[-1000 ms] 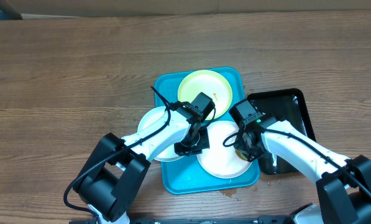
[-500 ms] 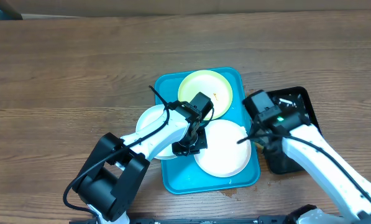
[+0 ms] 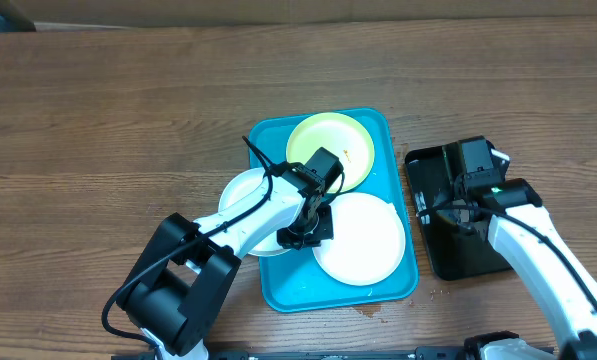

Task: Clean dirty plates on tray and stack at the side
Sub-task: 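Wipe the large white plate with the sponge in the right gripper, then lift the large white plate with the left gripper and tilt it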

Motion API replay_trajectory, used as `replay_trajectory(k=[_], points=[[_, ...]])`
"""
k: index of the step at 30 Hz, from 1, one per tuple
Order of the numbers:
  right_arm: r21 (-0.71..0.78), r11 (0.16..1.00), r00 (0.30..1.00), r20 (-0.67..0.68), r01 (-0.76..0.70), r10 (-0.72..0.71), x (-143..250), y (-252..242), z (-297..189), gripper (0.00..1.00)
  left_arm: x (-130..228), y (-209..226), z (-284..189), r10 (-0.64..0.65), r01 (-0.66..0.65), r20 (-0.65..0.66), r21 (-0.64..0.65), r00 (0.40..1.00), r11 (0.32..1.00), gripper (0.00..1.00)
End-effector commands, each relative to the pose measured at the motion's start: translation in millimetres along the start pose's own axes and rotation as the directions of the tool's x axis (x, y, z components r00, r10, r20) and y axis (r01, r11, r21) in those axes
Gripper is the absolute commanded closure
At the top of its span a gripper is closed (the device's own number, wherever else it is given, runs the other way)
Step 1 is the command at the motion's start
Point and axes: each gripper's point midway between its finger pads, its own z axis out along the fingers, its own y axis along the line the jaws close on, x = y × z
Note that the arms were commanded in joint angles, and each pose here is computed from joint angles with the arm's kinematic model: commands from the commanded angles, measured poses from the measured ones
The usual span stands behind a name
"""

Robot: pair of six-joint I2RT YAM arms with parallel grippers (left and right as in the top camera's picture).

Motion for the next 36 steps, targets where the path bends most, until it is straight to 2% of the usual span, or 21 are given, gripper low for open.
replay_trajectory(k=[1, 2, 5, 7, 8, 14, 18, 25, 28, 30, 36], points=[[0.035, 0.999, 0.997, -0.078, -0.006, 0.009, 17, -11, 23, 0.89, -4, -1, 8, 0.106, -0.106, -0.008, 0.015, 0.994, 0.994, 0.96], [0.031, 0.999, 0.997, -0.081, -0.011, 0.013, 16, -10, 25, 0.87, -4, -4, 8, 0.126, -0.126, -0.010, 0.030, 0.992, 0.992, 0.96], [-0.056, 0.998, 0.996, -0.090, -0.025, 0.020, 9, 2, 11, 0.59, -4, -6, 7, 0.160, -0.159, -0.010, 0.042, 0.987, 0.986, 0.96], [-0.120, 0.993, 0.997, -0.078, -0.008, -0.002, 2, 11, -4, 0.34, -4, -6, 7, 0.159, -0.159, -0.011, 0.040, 0.987, 0.987, 0.96], [-0.147, 0.989, 0.998, -0.068, -0.008, -0.002, -3, 14, -13, 0.29, -4, -6, 7, 0.159, -0.159, -0.011, 0.041, 0.987, 0.986, 0.96], [-0.199, 0.979, 0.999, -0.002, -0.049, 0.050, -21, 1, -77, 0.15, -4, -8, 7, 0.163, -0.162, -0.010, 0.051, 0.987, 0.985, 0.96], [-0.229, 0.969, 0.994, 0.032, -0.096, 0.106, -21, -15, -109, 0.07, -2, -25, 1, 0.253, -0.248, -0.017, 0.132, 0.967, 0.960, 0.96], [-0.246, 0.955, 0.976, 0.096, -0.167, 0.195, -18, -44, -135, 0.05, -19, -47, -53, 0.279, -0.280, 0.026, 0.118, 0.960, 0.953, 0.96], [-0.245, 0.951, 0.968, 0.110, -0.191, 0.223, -19, -52, -139, 0.04, -37, -57, -86, 0.286, -0.295, 0.101, 0.086, 0.953, 0.952, 0.96], [-0.238, 0.949, 0.965, 0.111, -0.207, 0.238, -20, -55, -139, 0.03, -54, -81, -119, 0.297, -0.325, 0.201, 0.126, 0.933, 0.937, 0.96], [-0.231, 0.949, 0.964, 0.105, -0.214, 0.243, -20, -57, -137, 0.02, -95, -124, -172, 0.276, -0.365, 0.476, 0.105, 0.835, 0.925, 0.96]])
